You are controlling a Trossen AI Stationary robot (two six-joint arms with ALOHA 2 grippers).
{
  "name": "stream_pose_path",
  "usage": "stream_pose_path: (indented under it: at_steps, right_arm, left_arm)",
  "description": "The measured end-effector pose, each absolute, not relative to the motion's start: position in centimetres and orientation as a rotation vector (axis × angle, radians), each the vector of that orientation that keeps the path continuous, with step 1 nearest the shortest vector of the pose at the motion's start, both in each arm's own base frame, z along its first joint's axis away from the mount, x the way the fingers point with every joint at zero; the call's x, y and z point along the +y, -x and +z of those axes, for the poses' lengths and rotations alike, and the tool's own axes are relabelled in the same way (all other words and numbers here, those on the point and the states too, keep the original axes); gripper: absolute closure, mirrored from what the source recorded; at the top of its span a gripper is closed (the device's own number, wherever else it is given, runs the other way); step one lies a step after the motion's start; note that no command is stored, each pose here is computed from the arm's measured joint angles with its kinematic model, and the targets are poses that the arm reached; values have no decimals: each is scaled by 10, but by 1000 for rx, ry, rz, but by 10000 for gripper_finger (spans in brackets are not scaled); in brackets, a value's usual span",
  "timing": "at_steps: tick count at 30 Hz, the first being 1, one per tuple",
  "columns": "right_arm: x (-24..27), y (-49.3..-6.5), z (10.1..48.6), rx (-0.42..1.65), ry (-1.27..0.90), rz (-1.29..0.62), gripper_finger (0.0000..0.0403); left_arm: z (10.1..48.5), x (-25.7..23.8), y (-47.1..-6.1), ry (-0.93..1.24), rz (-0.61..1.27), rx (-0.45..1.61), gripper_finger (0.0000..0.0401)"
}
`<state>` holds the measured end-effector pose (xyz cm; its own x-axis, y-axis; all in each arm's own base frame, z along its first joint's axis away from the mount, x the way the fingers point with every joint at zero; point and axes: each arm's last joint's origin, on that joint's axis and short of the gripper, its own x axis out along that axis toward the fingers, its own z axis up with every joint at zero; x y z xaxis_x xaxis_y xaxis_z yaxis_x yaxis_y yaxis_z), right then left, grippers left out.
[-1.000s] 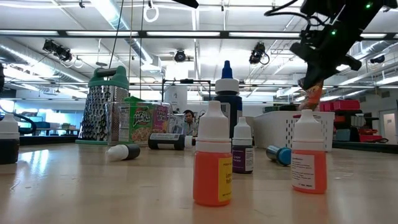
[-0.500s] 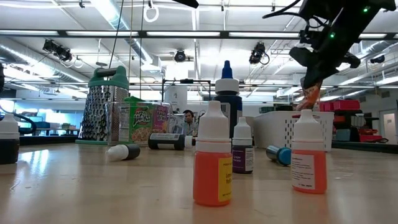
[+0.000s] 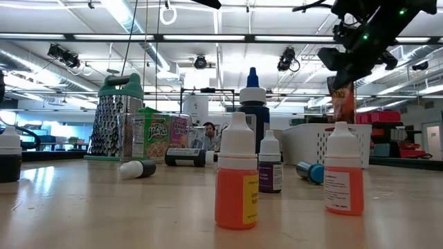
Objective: Pick & Place Kitchen Items
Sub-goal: Put the orange spice pack into the white bin, then put the large black food coloring bottle into the gray bin
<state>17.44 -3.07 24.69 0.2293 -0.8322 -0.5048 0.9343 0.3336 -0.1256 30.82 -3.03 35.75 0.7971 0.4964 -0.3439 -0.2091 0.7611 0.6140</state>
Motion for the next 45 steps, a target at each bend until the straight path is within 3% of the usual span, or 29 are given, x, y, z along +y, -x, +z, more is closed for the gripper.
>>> stream_pose_path:
  at_steps: [21,29,39,45]
  right_arm:
    - [-29,-191,240,541,-391,-1128,399]
    - [-26,-201,226,659,-445,-1070,393]
    - [-28,-208,217,749,-246,-1073,330]
    - [-28,-207,227,727,-166,-1005,284]
  left_arm:
    - [358,-30,-308,-590,403,520,369]
    - [358,-30,-308,-736,365,553,369]
    - [358,-30,-308,-738,365,553,369]
    - [357,-33,-309,-551,314,503,369]
